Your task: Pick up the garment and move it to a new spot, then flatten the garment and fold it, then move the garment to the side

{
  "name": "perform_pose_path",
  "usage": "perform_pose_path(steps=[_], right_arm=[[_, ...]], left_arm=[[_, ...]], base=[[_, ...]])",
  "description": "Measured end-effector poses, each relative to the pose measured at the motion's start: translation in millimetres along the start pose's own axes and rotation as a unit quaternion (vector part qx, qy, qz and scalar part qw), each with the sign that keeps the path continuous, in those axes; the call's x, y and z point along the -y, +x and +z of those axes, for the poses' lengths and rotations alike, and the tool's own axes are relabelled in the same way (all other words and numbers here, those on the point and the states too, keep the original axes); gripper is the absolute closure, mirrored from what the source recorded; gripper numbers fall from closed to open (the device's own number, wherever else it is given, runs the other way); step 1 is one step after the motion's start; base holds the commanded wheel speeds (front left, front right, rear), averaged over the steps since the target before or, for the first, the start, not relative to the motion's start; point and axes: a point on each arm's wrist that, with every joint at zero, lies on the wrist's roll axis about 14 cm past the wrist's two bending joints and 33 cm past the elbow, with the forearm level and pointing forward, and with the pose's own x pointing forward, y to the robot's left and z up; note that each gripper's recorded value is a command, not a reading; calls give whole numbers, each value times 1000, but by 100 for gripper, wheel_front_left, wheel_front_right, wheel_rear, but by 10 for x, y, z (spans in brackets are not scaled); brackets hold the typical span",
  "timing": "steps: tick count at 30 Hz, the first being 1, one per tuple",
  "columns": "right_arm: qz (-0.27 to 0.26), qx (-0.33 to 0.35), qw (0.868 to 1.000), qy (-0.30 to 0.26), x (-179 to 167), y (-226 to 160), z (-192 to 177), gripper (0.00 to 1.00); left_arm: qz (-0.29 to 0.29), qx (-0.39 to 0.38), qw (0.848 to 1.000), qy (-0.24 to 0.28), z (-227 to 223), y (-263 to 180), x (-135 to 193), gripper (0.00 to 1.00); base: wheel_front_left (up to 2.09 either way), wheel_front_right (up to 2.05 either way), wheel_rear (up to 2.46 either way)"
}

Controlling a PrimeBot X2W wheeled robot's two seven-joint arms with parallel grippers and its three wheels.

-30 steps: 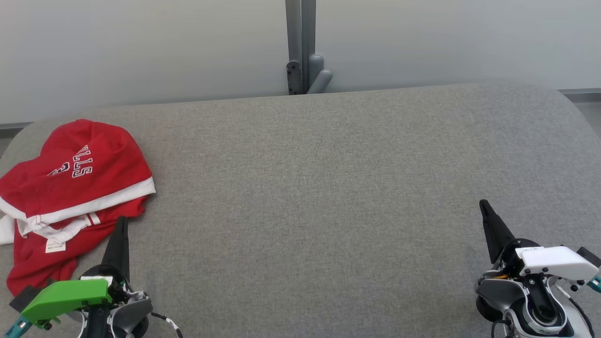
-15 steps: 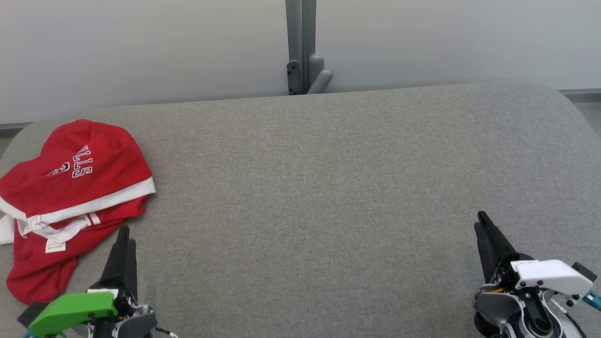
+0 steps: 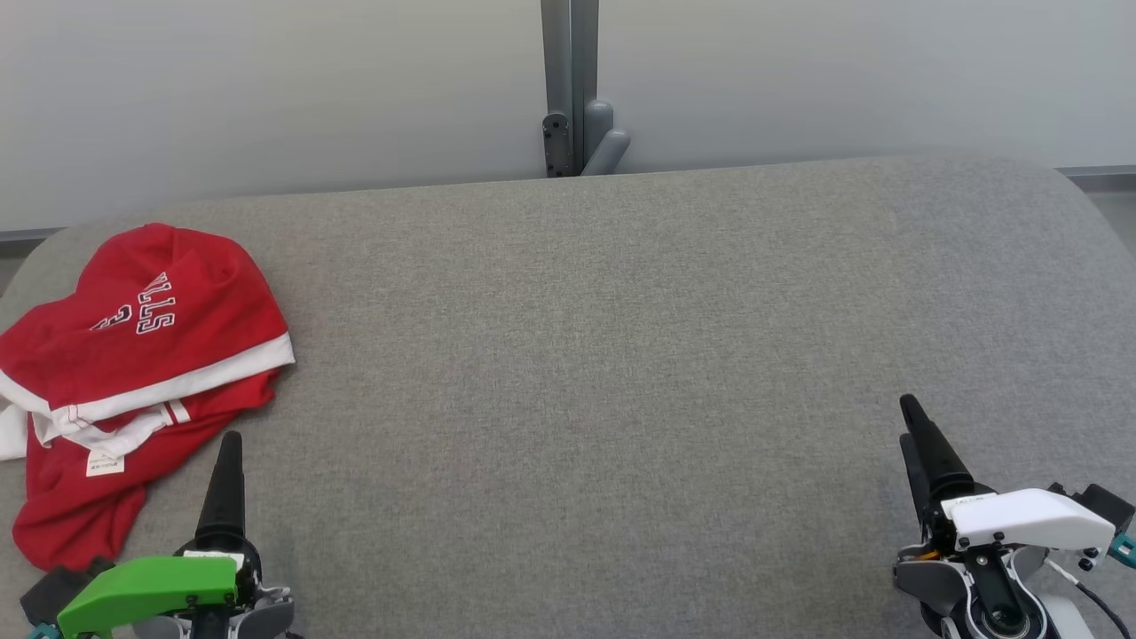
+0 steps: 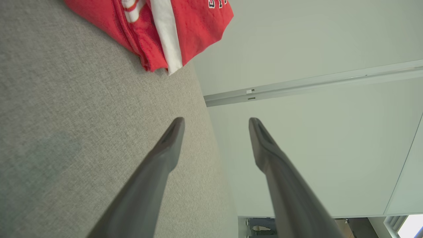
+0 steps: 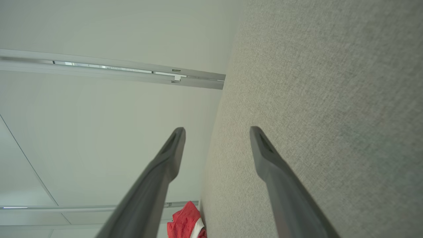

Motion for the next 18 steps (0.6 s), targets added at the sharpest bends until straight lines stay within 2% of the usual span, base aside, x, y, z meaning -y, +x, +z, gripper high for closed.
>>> perform_pose_path(steps=[10, 18], right_arm=[[4, 4, 995, -101, -40, 26, -6, 0], [7, 7, 986, -165, -60, 38, -19, 0]], left_arm=[[1, 2, 993, 116, -15, 5, 5, 0], [3, 0, 983, 186, -53, 6, -8, 0]], base=[[0, 0, 0], [0, 0, 0]])
